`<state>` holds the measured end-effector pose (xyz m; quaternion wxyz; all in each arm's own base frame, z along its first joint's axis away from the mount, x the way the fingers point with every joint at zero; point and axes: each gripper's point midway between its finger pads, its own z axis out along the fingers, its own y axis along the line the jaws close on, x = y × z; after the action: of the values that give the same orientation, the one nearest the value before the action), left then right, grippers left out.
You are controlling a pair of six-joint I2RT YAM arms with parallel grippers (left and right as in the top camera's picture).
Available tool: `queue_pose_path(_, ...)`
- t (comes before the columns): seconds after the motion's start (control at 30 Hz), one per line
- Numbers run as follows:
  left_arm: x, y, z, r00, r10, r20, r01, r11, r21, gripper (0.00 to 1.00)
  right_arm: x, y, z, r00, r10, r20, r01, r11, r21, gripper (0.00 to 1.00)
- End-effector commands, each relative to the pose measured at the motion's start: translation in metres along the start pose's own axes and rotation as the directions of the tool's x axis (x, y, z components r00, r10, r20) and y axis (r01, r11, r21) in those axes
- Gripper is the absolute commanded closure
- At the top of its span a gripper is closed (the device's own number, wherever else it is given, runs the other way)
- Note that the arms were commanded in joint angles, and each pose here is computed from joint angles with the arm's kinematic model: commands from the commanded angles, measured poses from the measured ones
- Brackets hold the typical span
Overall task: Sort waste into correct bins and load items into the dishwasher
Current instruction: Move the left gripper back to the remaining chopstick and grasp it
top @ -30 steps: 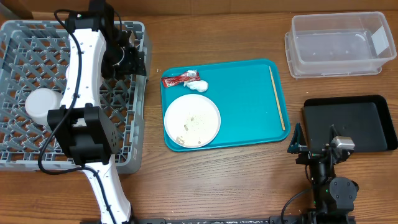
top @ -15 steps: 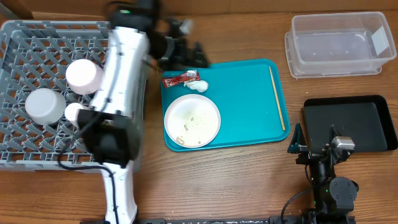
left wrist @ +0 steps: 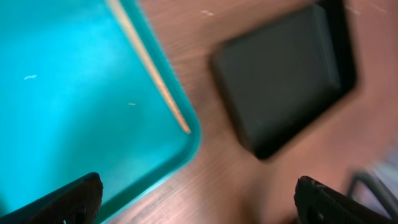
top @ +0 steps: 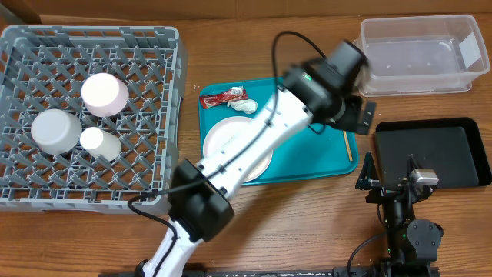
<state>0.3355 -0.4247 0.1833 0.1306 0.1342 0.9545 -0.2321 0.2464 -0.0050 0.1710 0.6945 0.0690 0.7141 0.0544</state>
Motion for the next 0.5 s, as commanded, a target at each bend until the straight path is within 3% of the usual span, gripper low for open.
queue_pose_path(0.0, -0.033, 0.036, -0.017, 0.937, -0.180, 0.301, 0.254, 0.940, -0.230, 0.00, 0.001, -0.001, 0.000, 1.000, 0.004, 0.005, -0.004, 1.000, 0.001, 0.00)
queue_pose_path(0.17, -0.035, 0.043, -0.009, 0.901, -0.196, 0.388, 0.320, 0.902, -0.288, 0.00, 0.001, -0.001, 0.000, 1.000, 0.004, 0.005, -0.004, 1.000, 0.001, 0.00)
queue_pose_path(0.47, -0.039, 0.055, 0.074, 0.889, -0.226, 0.398, 0.355, 0.890, -0.287, 0.04, 0.001, -0.001, 0.000, 1.000, 0.004, 0.005, -0.004, 1.000, 0.001, 0.00)
